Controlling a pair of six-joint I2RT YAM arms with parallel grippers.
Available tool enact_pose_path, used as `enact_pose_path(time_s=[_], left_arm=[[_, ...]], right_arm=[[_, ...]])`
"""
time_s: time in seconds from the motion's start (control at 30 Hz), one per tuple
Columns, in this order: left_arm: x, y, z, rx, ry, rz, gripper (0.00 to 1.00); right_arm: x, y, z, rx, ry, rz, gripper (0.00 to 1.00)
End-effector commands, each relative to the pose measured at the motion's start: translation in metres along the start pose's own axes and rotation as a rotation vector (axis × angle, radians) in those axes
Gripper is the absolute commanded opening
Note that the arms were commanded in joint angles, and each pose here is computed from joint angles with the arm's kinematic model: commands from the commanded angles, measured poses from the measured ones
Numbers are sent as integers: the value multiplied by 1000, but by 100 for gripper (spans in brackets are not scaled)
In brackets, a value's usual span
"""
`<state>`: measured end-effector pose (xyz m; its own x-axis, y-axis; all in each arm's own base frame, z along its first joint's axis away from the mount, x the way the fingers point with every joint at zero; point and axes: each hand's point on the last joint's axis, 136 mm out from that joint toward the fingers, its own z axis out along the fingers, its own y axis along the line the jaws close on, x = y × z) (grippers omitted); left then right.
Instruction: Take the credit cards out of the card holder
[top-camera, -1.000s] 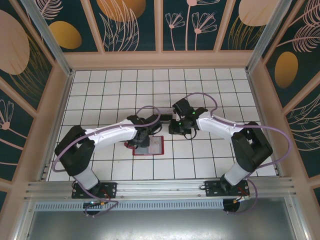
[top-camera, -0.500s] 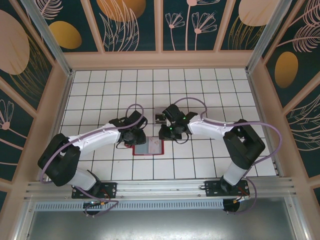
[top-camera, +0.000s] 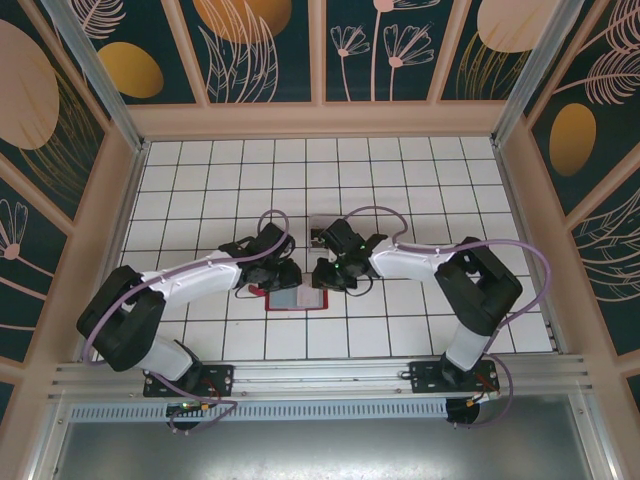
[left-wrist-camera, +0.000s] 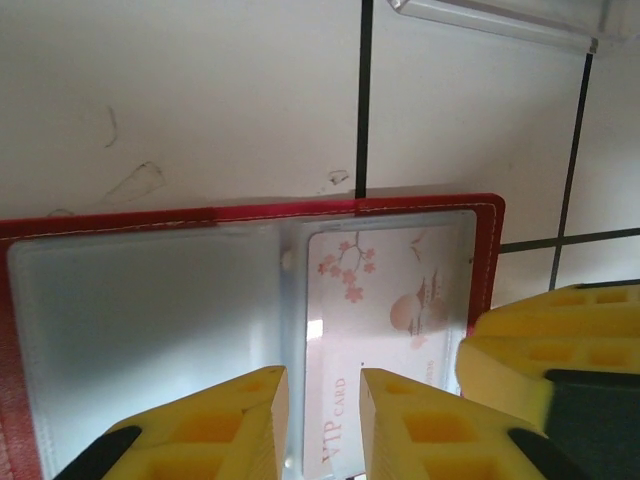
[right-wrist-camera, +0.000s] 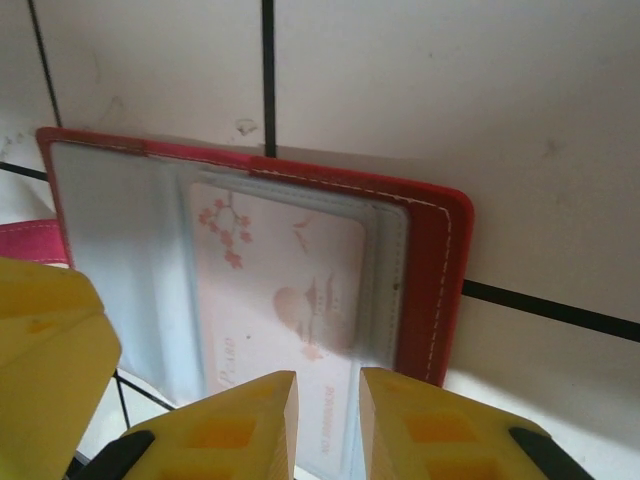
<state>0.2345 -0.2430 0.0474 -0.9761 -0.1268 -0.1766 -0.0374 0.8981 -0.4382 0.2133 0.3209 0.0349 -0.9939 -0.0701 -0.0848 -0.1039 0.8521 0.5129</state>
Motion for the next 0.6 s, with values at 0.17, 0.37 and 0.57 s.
enact_pose_path(time_s=[0.17,0.37,0.57], left_arm=[[8,-4,14,45,63,-17,26],[10,-3,20,40,78,-20,26],[7,8,20,-24,61,-24,25]], right_arm=[[10,-16,15,44,30,25,24],[12,-31,17,105,34,28,24],[13,-36,17,128,38,29,24]])
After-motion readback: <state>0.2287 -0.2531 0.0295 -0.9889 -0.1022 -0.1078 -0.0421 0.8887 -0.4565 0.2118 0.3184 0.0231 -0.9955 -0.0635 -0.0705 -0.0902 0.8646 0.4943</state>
